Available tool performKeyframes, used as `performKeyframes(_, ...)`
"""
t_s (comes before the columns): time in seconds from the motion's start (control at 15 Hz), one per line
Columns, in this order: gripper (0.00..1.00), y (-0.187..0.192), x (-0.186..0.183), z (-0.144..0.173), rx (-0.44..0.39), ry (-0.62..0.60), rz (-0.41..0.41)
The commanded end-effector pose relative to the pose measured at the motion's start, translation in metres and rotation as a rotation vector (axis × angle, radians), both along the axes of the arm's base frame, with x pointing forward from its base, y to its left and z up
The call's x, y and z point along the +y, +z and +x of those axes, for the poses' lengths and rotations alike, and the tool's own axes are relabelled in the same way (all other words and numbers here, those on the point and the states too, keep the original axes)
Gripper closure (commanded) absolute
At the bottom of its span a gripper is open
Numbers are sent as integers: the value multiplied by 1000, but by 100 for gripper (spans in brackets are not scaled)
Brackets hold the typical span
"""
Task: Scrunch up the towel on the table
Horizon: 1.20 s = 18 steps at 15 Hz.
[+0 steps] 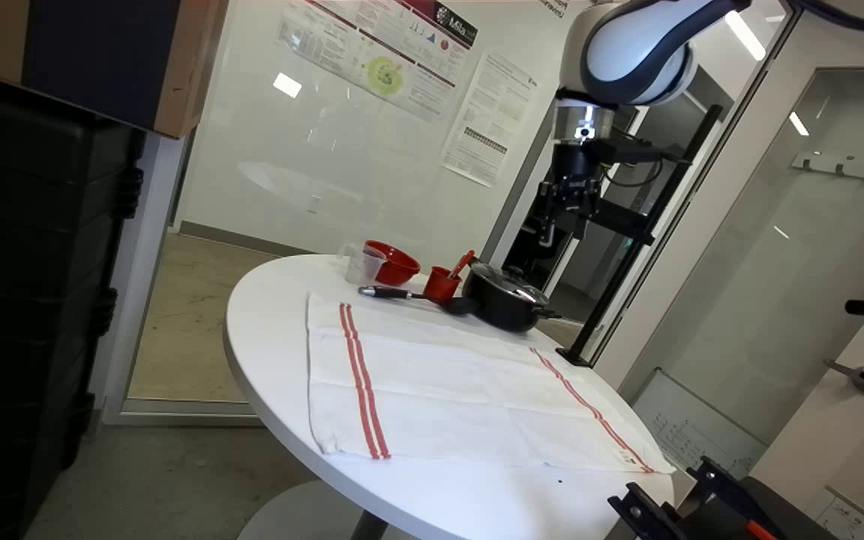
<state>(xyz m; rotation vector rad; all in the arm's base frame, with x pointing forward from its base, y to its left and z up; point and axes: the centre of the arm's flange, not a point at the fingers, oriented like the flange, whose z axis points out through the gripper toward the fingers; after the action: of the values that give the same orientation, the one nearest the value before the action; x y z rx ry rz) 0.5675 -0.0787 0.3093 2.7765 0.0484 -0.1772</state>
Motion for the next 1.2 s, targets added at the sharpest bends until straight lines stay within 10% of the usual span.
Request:
performKeyframes(0.0,0,-46,-5,62,96,-37,-65)
performKeyframes(0.67,0,-184,-7,99,266,-84,-300)
performKeyframes(1.13,0,-172,2,63,229,108,-142)
